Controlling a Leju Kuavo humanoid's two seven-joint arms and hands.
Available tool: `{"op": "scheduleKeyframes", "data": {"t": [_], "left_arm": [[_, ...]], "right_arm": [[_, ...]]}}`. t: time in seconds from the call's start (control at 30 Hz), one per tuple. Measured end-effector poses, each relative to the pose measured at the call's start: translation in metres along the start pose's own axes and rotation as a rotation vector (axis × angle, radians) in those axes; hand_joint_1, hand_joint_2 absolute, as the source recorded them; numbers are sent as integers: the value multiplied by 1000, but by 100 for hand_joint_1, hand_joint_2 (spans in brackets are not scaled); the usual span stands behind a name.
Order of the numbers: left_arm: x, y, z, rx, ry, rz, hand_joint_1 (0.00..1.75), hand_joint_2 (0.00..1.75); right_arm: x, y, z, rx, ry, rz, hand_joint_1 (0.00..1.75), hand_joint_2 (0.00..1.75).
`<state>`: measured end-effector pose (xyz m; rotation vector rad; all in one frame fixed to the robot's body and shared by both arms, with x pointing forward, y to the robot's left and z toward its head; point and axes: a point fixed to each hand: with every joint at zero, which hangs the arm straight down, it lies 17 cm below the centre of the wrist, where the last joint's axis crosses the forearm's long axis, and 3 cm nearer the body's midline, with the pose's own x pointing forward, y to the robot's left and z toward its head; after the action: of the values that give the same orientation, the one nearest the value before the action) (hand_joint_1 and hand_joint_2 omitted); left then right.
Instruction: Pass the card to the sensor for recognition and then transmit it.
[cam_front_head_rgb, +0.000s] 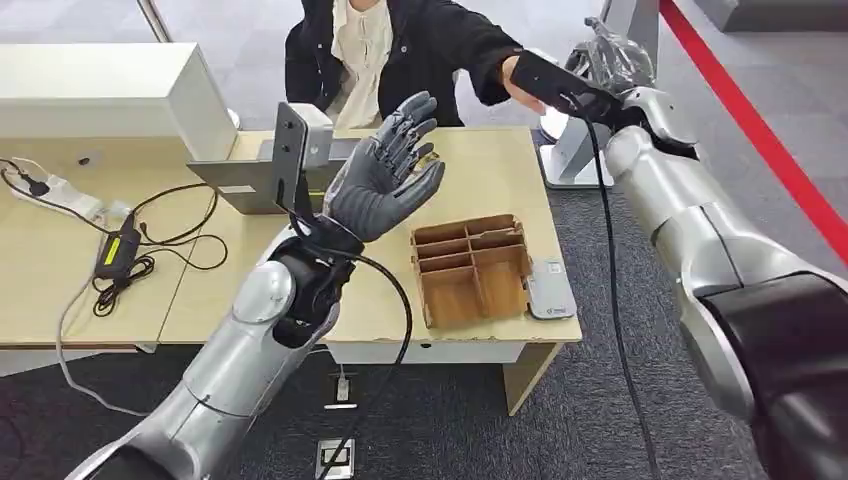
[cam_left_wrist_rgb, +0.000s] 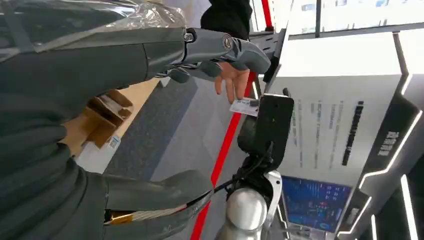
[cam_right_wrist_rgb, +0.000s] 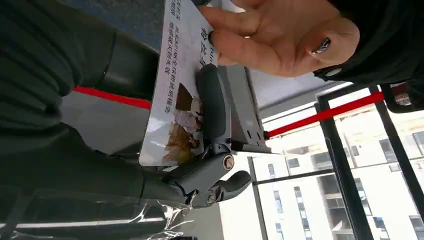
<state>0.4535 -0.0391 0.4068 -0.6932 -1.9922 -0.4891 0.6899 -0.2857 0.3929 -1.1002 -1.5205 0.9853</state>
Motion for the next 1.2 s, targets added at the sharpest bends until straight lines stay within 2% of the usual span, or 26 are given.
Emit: {"op": "scheduleKeyframes", "data": {"t": [0.2,0.23,0.27,0.3,0.5,0.67,1.0,1.2], "left_arm": [[0,-2,-1,-1,0,3,0,175],[0,-2,-1,-1,1,3,0,175],[0,-1,-1,-1,2,3,0,175],[0,-1,-1,-1,3,3,0,175],[-3,-1,-1,1,9,3,0,175],[-4,2,-2,17,10,-8,0,175],[-6,12,-1,68,21,-34,0,175],[-8,16,3,82,29,-49,0,175]], "right_arm": [[1,19,4,31,3,-5,175,175],[1,22,5,34,4,-4,162,175],[0,25,6,39,4,-2,162,175],[0,27,6,42,5,0,0,175],[-1,32,8,27,-5,0,0,175],[11,19,7,-36,-62,-91,0,175],[43,-8,8,-138,-197,-428,0,175],[51,23,21,-75,-209,-657,0,175]]}}
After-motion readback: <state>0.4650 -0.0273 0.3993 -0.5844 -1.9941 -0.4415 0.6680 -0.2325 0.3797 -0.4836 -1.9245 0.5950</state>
